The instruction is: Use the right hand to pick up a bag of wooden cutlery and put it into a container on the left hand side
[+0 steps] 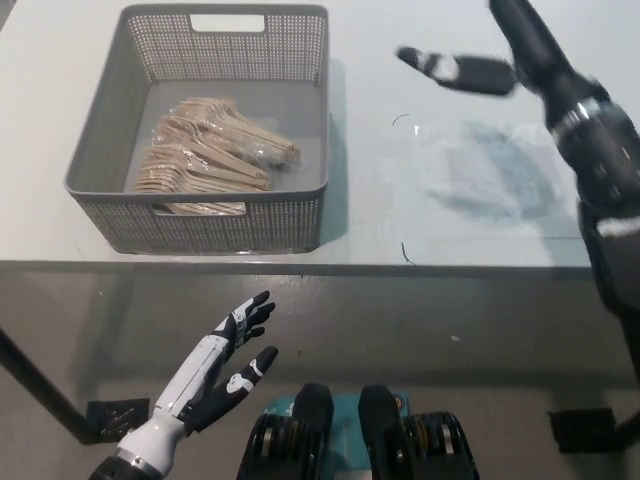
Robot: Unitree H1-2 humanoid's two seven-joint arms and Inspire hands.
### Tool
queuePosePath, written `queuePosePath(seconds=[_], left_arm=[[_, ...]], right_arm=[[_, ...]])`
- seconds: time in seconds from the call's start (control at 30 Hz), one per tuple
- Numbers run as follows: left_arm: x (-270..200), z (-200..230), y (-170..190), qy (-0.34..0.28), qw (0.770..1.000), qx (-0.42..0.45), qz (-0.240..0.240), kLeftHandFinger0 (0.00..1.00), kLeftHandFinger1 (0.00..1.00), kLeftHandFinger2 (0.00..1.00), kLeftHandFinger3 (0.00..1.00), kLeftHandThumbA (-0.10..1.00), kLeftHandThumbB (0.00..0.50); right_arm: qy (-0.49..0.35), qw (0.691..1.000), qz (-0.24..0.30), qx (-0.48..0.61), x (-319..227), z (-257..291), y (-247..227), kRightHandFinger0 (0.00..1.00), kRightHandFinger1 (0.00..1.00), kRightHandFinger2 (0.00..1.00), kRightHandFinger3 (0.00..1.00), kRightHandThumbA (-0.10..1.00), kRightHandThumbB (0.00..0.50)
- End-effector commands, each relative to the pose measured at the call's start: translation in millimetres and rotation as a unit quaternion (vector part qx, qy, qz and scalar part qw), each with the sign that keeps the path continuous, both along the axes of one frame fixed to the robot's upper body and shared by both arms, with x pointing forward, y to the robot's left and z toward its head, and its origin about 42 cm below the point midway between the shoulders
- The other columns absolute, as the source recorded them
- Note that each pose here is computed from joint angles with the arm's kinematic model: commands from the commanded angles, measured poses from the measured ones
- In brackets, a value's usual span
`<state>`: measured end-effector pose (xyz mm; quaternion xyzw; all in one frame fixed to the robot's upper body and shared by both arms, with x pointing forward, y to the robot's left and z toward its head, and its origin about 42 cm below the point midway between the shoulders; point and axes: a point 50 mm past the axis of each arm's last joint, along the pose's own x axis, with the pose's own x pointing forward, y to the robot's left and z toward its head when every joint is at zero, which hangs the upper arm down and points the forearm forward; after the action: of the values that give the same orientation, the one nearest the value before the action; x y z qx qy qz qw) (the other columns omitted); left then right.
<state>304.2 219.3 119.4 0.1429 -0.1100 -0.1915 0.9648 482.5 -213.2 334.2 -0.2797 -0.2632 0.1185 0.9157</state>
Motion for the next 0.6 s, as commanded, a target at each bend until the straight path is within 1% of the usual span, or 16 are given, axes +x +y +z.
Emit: queuePosePath(seconds=[0.0, 0.03, 0.07, 0.1, 0.13, 0.17, 0.27, 0.3, 0.37, 0.43, 0.5, 0.53, 0.57], left_arm=[[1, 8, 3, -0.027, 1.0, -0.007, 0.004, 1.0, 1.0, 1.0, 1.0, 0.8, 0.219], [0, 6, 4, -0.027, 1.0, -0.009, 0.005, 1.0, 1.0, 1.0, 1.0, 0.81, 0.218], [0, 5, 4, -0.026, 1.0, -0.01, 0.008, 1.0, 1.0, 1.0, 1.0, 0.81, 0.218], [-1, 5, 4, -0.024, 1.0, -0.01, 0.009, 1.0, 1.0, 1.0, 1.0, 0.82, 0.217], [-2, 4, 5, -0.024, 1.0, -0.011, 0.01, 1.0, 1.0, 1.0, 1.0, 0.82, 0.206], [-3, 2, 5, -0.022, 1.0, -0.013, 0.012, 1.0, 1.0, 1.0, 1.0, 0.82, 0.199], [-10, -4, 5, -0.014, 1.0, -0.016, 0.015, 1.0, 1.0, 1.0, 1.0, 0.83, 0.194], [-13, -6, 4, -0.012, 1.0, -0.016, 0.016, 1.0, 1.0, 1.0, 1.0, 0.83, 0.195], [-19, -9, 5, -0.006, 1.0, -0.02, 0.02, 1.0, 1.0, 1.0, 1.0, 0.83, 0.189], [-24, -12, 7, -0.004, 0.999, -0.025, 0.022, 1.0, 1.0, 1.0, 1.0, 0.81, 0.168], [-24, -13, 8, -0.007, 0.999, -0.025, 0.025, 1.0, 1.0, 1.0, 1.0, 0.81, 0.162], [-23, -13, 8, -0.008, 0.999, -0.027, 0.027, 1.0, 1.0, 1.0, 1.0, 0.83, 0.149], [-23, -15, 8, -0.01, 0.999, -0.029, 0.031, 1.0, 1.0, 1.0, 1.0, 0.82, 0.156]], right_arm=[[-0.094, 0.968, 0.139, 0.185, -117, 59, -47, 1.0, 1.0, 1.0, 1.0, 0.79, 0.376], [-0.091, 0.967, 0.139, 0.191, -128, 45, -45, 1.0, 1.0, 1.0, 1.0, 0.81, 0.335], [-0.087, 0.966, 0.142, 0.197, -134, 35, -43, 1.0, 1.0, 1.0, 1.0, 0.82, 0.325], [-0.079, 0.965, 0.151, 0.201, -140, 24, -42, 1.0, 1.0, 1.0, 1.0, 0.8, 0.282], [-0.065, 0.963, 0.157, 0.21, -143, 16, -42, 1.0, 1.0, 1.0, 1.0, 0.76, 0.279], [-0.035, 0.959, 0.164, 0.23, -151, -1, -42, 1.0, 1.0, 1.0, 1.0, 0.75, 0.292], [0.018, 0.954, 0.157, 0.254, -165, -40, -47, 1.0, 1.0, 1.0, 1.0, 0.81, 0.31], [0.033, 0.954, 0.153, 0.257, -167, -51, -49, 1.0, 1.0, 1.0, 1.0, 0.81, 0.309], [0.061, 0.95, 0.147, 0.27, -173, -73, -51, 1.0, 1.0, 1.0, 1.0, 0.81, 0.279], [0.091, 0.94, 0.131, 0.301, -181, -100, -48, 1.0, 1.0, 1.0, 1.0, 0.8, 0.285], [0.114, 0.934, 0.116, 0.317, -191, -128, -43, 1.0, 1.0, 1.0, 1.0, 0.89, 0.229], [0.119, 0.934, 0.112, 0.317, -193, -135, -42, 1.0, 1.0, 1.0, 1.0, 0.82, 0.163], [0.136, 0.935, 0.089, 0.314, -199, -153, -40, 1.0, 1.0, 1.0, 1.0, 0.95, 0.231]])
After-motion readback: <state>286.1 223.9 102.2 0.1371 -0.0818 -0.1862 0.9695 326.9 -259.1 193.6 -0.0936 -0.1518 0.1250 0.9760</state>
